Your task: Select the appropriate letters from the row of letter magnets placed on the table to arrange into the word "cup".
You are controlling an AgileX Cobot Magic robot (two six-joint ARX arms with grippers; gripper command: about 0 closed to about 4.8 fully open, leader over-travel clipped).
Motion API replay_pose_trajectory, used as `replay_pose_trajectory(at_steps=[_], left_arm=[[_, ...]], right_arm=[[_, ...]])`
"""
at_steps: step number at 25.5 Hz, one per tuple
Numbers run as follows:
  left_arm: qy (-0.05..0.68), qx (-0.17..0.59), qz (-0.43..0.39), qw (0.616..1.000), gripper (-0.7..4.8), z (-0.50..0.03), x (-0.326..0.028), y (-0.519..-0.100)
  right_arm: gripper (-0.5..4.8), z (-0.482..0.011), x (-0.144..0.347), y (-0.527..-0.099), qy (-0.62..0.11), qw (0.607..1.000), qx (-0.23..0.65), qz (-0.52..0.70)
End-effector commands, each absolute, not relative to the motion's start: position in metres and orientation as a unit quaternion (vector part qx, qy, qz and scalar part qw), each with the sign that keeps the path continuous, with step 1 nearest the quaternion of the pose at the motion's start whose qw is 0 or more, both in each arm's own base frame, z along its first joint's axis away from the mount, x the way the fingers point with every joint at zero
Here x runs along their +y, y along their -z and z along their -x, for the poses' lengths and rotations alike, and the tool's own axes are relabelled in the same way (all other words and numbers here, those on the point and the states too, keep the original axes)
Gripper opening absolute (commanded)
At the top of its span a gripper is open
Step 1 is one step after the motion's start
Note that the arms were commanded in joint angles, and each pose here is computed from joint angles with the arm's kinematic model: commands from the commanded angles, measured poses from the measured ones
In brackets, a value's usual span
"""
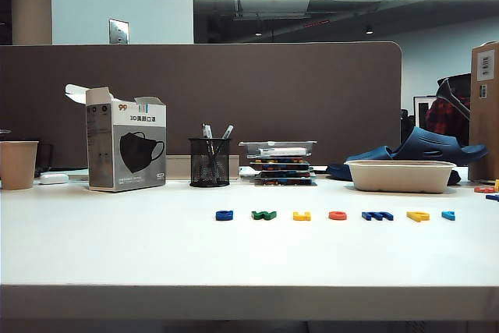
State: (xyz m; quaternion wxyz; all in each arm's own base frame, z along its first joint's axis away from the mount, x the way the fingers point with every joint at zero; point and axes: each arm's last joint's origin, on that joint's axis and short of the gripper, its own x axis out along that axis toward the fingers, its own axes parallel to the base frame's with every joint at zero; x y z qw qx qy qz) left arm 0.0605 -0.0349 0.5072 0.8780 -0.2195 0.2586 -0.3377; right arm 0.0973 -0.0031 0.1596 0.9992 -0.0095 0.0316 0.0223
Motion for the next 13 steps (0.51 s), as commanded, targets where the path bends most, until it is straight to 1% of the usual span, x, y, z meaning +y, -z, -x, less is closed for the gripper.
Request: replay_pose_trajectory(at_steps=[1,6,10,13], left_arm=[[0.314,0.307,0.233,0.867,-0.05,-0.07,-0.048,-0.505],[0.336,0.371,0.213,0.839,-0.05,-0.089,-0.072,-0.497],[0.339,0.423,0.206,0.815,-0.05,-0.102,-0.096,-0.488],[0.316,0.446,0.193,0.815,-0.05,-0.114,-0.115,-0.48]], right_arm=[[0.03,-0.097,-0.003,-0.16,-0.021,1.0,0.022,0.009],[0.03,-0.097,-0.003,-0.16,-0.021,1.0,0.022,0.01],[0.03,-0.097,-0.003,-0.16,-0.021,0.999,0.022,0.01],[0.03,-0.097,-0.003,-0.16,-0.021,1.0,0.022,0.009]])
